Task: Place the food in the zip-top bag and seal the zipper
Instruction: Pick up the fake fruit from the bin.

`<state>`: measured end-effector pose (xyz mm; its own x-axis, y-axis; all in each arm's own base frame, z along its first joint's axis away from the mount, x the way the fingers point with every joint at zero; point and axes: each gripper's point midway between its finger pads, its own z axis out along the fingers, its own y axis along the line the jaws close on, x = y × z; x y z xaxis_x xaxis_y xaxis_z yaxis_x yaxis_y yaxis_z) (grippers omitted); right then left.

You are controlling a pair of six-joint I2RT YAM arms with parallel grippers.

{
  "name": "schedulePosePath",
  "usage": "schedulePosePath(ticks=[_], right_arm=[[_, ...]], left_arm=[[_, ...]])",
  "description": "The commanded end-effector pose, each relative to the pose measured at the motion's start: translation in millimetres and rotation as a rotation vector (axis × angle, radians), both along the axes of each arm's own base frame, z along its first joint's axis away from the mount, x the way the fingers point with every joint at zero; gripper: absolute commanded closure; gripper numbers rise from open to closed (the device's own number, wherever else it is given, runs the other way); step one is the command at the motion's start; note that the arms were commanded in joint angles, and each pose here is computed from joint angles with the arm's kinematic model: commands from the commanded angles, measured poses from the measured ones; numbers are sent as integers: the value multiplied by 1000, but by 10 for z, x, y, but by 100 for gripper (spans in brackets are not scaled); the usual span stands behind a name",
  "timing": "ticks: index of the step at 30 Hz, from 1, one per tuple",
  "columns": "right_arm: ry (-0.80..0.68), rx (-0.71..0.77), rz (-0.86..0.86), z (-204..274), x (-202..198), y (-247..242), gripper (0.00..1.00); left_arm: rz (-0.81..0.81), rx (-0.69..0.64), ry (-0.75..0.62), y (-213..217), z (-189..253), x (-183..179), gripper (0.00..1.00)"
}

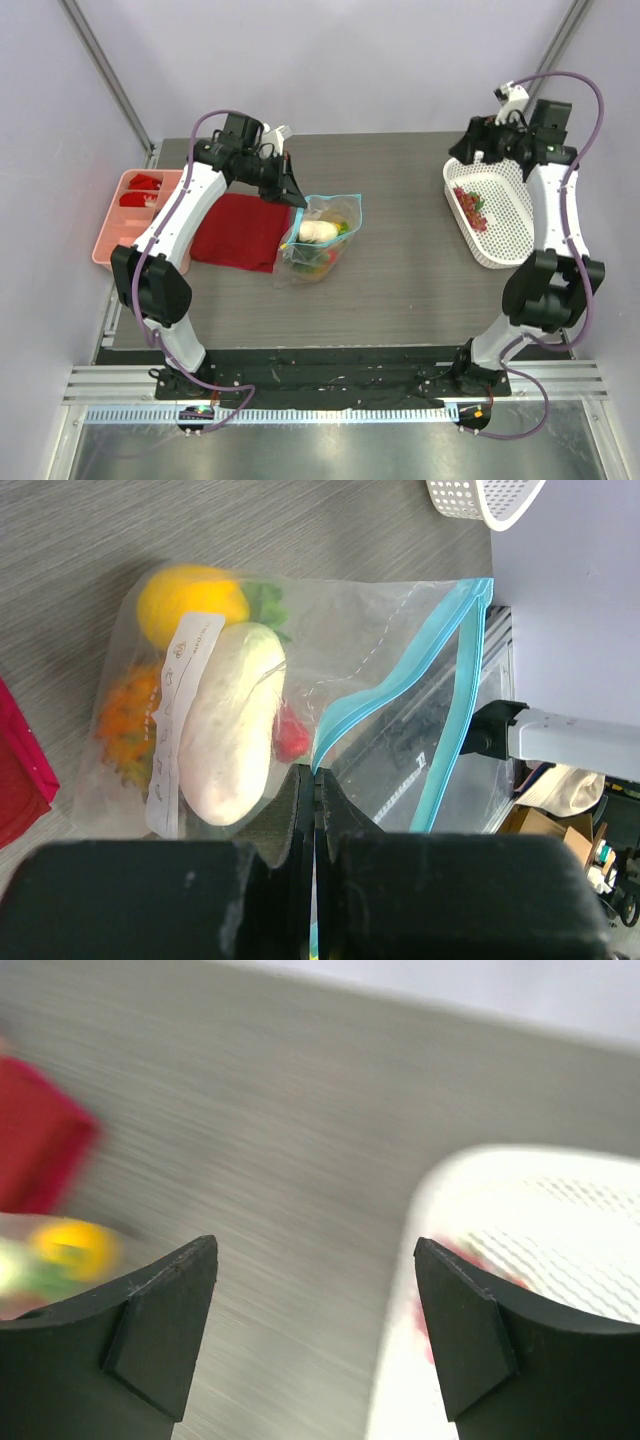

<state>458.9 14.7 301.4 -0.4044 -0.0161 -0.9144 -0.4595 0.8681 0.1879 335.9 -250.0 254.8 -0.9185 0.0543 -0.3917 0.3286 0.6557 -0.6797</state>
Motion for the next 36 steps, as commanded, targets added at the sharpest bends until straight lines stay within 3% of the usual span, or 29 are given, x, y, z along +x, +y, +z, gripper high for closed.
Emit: schedulePosePath(ticks=[1, 5, 11, 25, 31, 34, 35, 36], right_arm=[[229, -260, -80, -736, -85, -813, 17], [389, -375, -96, -1272, -68, -1183, 26], [510, -423, -109, -1840, -21, -1341, 28], [559, -484, -106, -2519, 174, -1365, 29], [570, -486, -113, -2590, 141, -1392, 35], [569, -485, -116, -2557, 94, -1434, 57], [554, -489, -129, -2477, 93, -1498, 72], [553, -494, -130, -2433, 69, -1533, 79]], left_arm=[[5, -32, -71, 15, 241, 5, 98], [3, -31, -69, 15, 224, 3, 98], [3, -36, -59, -2, 200, 20, 98], [8, -24, -48, 8, 130, 30, 98], [5, -12, -51, 17, 113, 45, 98], [2, -9, -48, 21, 113, 37, 98], [2, -8, -51, 24, 121, 36, 98], [1, -5, -52, 28, 118, 32, 98]])
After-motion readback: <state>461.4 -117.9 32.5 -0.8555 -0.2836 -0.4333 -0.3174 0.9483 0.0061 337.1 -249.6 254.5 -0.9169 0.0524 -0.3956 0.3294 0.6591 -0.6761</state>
